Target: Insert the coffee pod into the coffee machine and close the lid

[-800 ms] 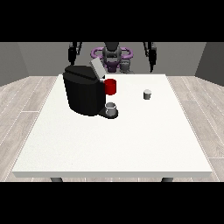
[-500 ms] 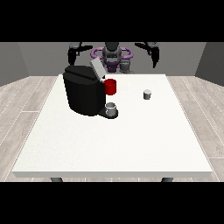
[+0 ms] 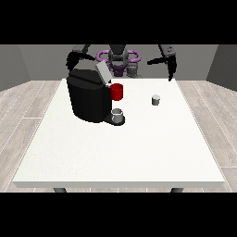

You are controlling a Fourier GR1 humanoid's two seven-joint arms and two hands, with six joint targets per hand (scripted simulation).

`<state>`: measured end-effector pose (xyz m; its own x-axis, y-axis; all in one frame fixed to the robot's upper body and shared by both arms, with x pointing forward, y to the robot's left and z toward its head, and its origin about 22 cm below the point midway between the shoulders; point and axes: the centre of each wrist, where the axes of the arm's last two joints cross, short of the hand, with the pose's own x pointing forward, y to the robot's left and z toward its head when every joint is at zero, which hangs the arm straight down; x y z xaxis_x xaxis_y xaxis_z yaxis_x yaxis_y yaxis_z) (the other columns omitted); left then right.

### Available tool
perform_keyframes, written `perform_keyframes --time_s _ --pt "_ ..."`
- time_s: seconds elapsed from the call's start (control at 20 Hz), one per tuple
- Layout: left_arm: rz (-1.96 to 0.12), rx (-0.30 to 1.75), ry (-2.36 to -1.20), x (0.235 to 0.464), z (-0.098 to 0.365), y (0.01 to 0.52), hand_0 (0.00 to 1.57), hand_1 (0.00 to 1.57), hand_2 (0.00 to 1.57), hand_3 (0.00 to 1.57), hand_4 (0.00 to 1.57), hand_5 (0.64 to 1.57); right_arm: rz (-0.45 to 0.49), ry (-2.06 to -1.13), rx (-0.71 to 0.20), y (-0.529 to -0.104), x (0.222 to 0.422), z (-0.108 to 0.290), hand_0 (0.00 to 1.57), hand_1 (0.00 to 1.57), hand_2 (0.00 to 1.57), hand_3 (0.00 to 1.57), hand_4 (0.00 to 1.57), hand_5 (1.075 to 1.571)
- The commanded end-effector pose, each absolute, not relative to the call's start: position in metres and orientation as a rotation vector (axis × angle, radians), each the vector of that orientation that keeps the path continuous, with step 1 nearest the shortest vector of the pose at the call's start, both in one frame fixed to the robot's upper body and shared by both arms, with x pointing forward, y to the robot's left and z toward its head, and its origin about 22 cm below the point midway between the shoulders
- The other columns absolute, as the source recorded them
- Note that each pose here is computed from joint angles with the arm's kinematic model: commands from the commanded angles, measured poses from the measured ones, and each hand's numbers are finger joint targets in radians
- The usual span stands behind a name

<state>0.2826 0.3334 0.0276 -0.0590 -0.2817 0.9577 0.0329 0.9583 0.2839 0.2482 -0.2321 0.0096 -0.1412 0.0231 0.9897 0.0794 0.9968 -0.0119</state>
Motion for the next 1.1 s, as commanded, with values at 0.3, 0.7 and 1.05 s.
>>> perform_keyframes --time_s 0.3,0.7,1.05 --pt "-0.248 0.289 -1.473 0.318 0.021 0.373 0.0 0.0 0.0 0.0 0.0 1.571 -0.043 -1.78 -0.027 -0.213 0.253 0.031 0.0 0.0 0.0 0.0 0.23 1.571" --pt "-0.371 0.315 -1.406 0.34 0.013 0.356 0.0 0.0 0.0 0.0 0.0 1.571 -0.033 -1.746 -0.032 -0.224 0.273 0.04 0.0 0.0 0.0 0.0 0.34 1.571" --pt "-0.544 0.364 -1.388 0.352 0.013 0.335 0.0 0.0 0.46 0.0 0.0 1.571 -0.066 -1.699 -0.109 -0.211 0.289 0.025 0.0 0.0 0.0 0.0 0.37 1.571"
